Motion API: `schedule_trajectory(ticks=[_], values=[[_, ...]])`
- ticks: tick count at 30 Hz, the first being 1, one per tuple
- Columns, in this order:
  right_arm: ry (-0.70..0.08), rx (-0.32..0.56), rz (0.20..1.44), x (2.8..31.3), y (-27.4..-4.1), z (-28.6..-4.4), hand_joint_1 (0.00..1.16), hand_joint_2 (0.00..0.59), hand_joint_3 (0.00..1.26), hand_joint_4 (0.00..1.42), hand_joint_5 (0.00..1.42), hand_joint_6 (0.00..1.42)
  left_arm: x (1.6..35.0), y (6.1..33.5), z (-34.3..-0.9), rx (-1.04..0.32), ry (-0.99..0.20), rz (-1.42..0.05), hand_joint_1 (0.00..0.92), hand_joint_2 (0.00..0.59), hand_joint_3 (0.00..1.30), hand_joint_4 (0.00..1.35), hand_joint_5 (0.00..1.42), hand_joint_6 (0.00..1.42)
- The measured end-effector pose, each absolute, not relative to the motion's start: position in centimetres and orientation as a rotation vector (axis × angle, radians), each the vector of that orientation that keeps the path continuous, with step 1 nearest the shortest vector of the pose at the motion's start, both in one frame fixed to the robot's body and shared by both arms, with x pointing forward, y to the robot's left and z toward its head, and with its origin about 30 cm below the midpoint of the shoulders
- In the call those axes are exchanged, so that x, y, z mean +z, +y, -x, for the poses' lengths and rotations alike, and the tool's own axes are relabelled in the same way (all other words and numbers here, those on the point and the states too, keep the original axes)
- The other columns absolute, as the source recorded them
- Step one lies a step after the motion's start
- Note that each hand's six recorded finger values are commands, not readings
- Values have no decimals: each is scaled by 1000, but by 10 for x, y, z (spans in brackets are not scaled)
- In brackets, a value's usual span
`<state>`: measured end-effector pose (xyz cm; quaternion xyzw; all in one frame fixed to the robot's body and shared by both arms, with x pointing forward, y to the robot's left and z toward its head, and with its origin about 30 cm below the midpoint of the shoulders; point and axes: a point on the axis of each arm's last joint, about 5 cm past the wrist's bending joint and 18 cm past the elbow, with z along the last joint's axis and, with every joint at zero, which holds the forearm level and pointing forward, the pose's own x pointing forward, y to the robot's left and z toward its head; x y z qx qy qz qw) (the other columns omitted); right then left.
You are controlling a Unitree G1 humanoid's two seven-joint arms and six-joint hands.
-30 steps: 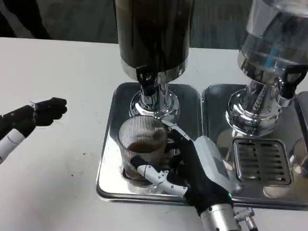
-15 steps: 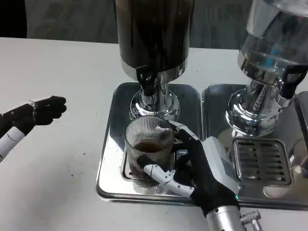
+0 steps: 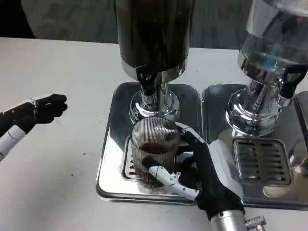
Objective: Grasp the cup under the faucet to collect the drink, then remove the cup.
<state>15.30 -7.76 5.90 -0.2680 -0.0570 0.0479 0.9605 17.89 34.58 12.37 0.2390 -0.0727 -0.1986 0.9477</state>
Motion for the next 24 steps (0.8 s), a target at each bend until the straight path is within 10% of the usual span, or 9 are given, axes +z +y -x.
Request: schedule_trajectory(ticks=[24], values=[[-112, 72, 536, 60, -82, -150, 552, 246, 381, 454, 574, 767, 123, 345, -180, -408, -144, -484, 0, 155, 236, 231, 207, 210]])
